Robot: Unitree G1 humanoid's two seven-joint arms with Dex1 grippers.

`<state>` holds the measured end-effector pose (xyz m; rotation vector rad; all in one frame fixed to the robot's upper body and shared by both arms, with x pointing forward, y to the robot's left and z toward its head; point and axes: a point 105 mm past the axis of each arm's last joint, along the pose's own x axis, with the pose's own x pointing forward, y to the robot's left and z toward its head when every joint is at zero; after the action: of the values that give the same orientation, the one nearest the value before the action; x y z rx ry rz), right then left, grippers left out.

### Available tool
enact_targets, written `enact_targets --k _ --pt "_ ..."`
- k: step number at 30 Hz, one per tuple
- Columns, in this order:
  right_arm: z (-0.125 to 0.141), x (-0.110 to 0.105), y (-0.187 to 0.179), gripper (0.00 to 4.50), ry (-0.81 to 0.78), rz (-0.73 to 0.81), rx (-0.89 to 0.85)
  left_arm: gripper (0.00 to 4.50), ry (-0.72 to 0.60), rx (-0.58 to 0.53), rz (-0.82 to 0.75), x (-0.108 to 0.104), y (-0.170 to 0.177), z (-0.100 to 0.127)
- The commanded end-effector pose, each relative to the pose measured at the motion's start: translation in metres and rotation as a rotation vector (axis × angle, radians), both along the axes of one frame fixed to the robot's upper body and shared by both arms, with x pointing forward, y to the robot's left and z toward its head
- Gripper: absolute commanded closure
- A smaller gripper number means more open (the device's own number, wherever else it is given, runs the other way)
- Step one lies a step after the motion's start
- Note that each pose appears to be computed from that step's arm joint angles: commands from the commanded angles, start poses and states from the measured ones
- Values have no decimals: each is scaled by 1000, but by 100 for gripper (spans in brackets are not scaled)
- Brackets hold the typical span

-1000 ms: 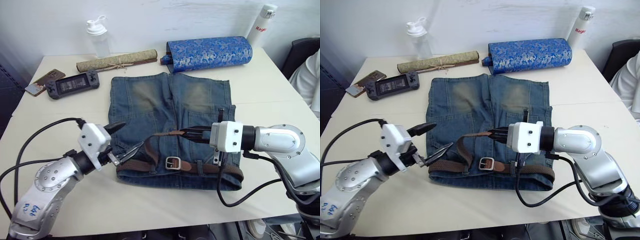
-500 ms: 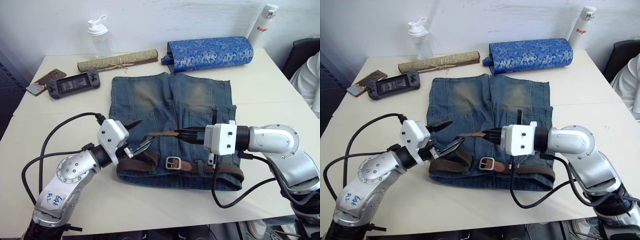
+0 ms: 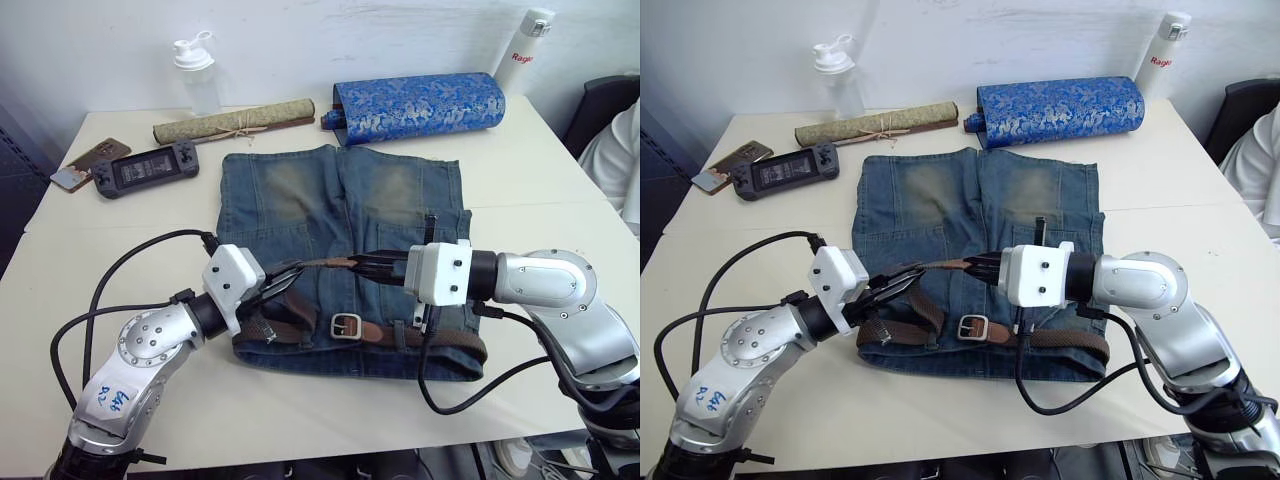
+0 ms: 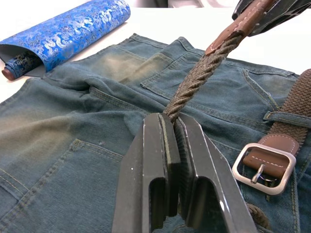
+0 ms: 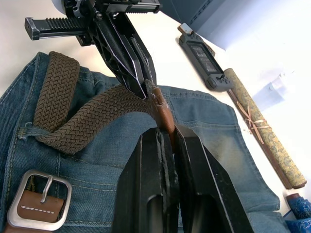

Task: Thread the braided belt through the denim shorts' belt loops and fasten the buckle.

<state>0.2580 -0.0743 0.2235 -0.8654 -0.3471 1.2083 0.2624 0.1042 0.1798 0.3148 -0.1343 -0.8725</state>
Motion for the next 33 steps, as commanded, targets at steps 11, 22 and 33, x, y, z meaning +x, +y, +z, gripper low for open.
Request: enact_targets --k 11,22,33 --pt "16 6 -8 109 141 -159 189 450 -8 10 -2 -9 0 -1" --pt "-77 -47 -13 65 348 -202 32 450 139 -125 145 4 24 -17" --pt "-115 -28 -19 65 210 -381 -8 450 154 -125 139 13 28 -4"
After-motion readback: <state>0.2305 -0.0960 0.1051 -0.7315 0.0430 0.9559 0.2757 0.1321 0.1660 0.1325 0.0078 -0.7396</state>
